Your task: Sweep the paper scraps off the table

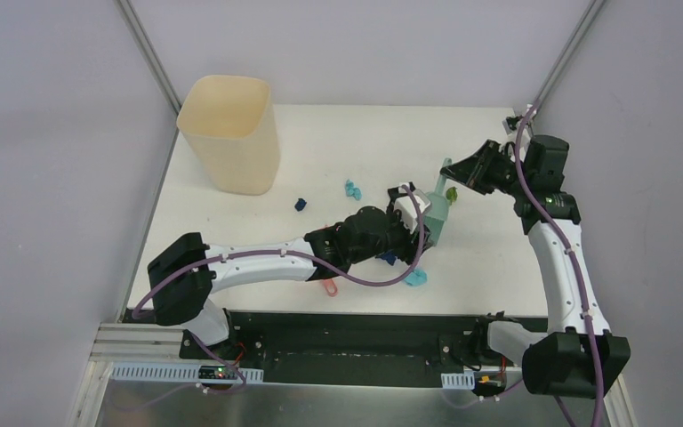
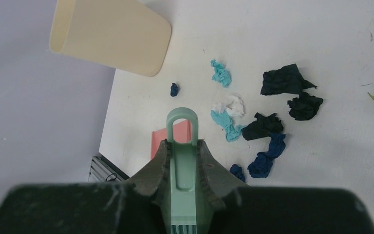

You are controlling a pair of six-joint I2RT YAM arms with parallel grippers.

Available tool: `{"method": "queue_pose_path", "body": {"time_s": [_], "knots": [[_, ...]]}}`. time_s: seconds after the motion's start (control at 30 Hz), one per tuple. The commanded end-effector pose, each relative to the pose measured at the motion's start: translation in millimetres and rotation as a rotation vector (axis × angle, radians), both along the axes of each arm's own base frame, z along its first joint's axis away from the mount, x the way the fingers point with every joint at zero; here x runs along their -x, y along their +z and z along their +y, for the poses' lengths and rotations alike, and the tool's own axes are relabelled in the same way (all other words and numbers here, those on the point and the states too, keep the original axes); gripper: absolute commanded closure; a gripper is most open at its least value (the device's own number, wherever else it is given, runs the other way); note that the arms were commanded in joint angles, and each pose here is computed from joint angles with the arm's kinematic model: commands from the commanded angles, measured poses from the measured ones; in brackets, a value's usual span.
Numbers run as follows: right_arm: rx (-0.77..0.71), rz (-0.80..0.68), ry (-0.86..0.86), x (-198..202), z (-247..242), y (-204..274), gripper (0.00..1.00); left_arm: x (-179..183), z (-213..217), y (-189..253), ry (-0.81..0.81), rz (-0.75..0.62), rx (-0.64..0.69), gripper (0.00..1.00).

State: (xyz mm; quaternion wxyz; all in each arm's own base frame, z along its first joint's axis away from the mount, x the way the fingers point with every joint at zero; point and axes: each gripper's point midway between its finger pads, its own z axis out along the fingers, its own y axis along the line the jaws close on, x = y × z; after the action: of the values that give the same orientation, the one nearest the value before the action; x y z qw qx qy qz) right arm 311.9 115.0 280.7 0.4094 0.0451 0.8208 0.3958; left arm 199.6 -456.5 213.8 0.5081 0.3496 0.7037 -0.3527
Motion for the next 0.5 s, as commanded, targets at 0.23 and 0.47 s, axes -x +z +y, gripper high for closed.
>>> {"method": "queue_pose_path", "body": {"time_s": [0.23, 0.47], "knots": [[-0.062, -0.043, 0.096, 13, 14, 10, 1.00, -20, 4, 17, 0.054, -0.119, -0.046, 0.91], [0.027, -0.184, 0.360, 47, 27, 3, 0.41, 9, 42, 21, -0.100, -0.157, -0.228, 1.00]]}}
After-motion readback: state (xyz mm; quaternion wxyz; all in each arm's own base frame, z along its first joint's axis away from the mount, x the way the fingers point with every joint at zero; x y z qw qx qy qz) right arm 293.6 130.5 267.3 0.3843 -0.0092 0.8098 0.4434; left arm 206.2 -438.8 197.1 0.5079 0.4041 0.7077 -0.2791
